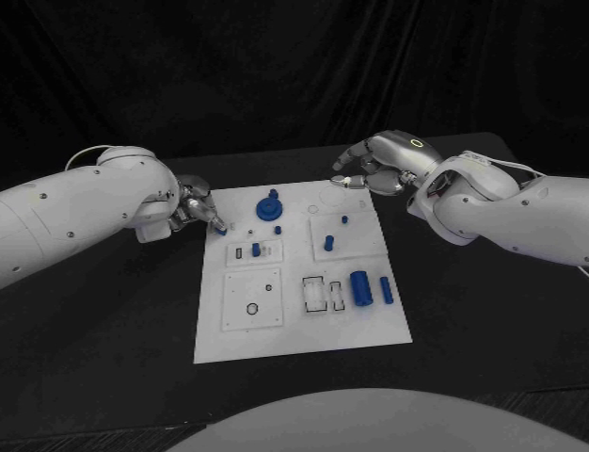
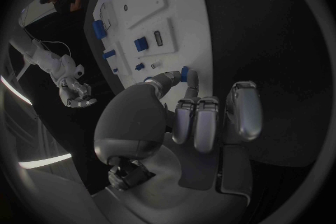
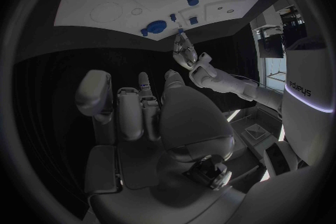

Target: Assemble the parts on the task board

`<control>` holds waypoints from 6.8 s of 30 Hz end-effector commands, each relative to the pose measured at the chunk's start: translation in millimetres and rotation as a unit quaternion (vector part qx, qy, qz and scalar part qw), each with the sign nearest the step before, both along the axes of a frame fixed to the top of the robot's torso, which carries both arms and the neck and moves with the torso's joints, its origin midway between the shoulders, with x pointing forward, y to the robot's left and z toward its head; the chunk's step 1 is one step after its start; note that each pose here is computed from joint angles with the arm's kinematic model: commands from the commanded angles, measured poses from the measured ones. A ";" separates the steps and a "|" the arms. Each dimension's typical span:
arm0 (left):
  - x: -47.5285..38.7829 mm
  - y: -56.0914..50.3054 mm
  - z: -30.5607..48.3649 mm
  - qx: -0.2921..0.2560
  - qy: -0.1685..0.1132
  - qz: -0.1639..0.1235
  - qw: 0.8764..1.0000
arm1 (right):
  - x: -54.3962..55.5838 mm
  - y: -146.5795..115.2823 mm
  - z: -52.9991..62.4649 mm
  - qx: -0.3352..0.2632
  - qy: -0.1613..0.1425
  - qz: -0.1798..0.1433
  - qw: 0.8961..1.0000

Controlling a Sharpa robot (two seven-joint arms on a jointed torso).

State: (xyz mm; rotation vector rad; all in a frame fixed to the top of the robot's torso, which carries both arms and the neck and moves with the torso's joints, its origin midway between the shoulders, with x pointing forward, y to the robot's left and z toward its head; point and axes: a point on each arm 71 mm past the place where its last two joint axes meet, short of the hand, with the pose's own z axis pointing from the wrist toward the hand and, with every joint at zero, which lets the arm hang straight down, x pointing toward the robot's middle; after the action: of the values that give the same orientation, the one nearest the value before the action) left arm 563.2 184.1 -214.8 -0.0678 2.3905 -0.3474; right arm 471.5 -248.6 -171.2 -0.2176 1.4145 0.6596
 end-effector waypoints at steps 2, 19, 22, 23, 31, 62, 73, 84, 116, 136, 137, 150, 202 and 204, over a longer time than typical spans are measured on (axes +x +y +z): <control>-6.8 0.3 1.2 -0.020 -0.008 -0.012 1.000 | 0.1 -2.2 -1.6 -0.002 0.006 -0.011 1.000; -42.6 15.4 15.1 -0.025 -0.002 -0.016 1.000 | -2.1 -8.7 -5.7 -0.001 0.015 -0.021 1.000; -47.5 15.5 14.7 -0.036 0.014 0.004 0.999 | -3.0 -9.5 -8.0 -0.001 0.019 -0.022 1.000; -49.7 15.5 14.3 -0.041 0.023 0.012 0.999 | -3.2 -9.5 -8.8 0.000 0.020 -0.022 1.000; -57.1 13.7 13.6 -0.056 0.046 0.035 0.997 | -4.1 -10.7 -11.1 0.000 0.023 -0.024 0.999; -51.4 -8.4 6.9 -0.046 0.053 0.039 0.997 | -3.8 -9.2 -11.6 0.001 0.023 -0.023 0.999; -52.8 -12.2 0.6 -0.050 0.054 0.040 0.996 | -3.7 -8.6 -11.6 0.001 0.023 -0.023 0.999; -51.7 -17.9 -1.1 -0.055 0.052 0.036 0.996 | -3.6 -8.2 -11.7 0.001 0.024 -0.022 0.999; -49.7 -16.1 -9.7 -0.049 0.063 0.038 0.996 | -3.3 -8.2 -12.0 0.000 0.025 -0.023 0.999; -50.2 -13.9 -15.8 -0.045 0.072 0.038 0.996 | -3.1 -7.8 -12.6 -0.001 0.028 -0.023 0.999; -50.5 -13.8 -16.0 -0.045 0.073 0.038 0.996 | -3.0 -7.8 -12.6 -0.001 0.028 -0.023 0.999; -53.3 -15.8 -15.1 -0.061 0.065 0.032 0.995 | -2.9 -8.3 -13.1 -0.002 0.029 -0.024 0.999; -51.1 -9.8 -16.8 -0.050 0.076 0.033 0.995 | -2.0 -8.8 -16.0 -0.007 0.040 -0.032 0.999; -50.9 -9.3 -16.9 -0.049 0.076 0.033 0.995 | -2.1 -8.8 -16.6 -0.007 0.041 -0.032 0.999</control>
State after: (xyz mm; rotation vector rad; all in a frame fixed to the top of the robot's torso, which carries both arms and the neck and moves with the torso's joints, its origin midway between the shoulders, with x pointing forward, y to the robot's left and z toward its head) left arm 513.5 176.6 -230.6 -0.2382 2.5013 -0.4314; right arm 469.2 -256.4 -185.7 -0.1697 1.4861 0.6265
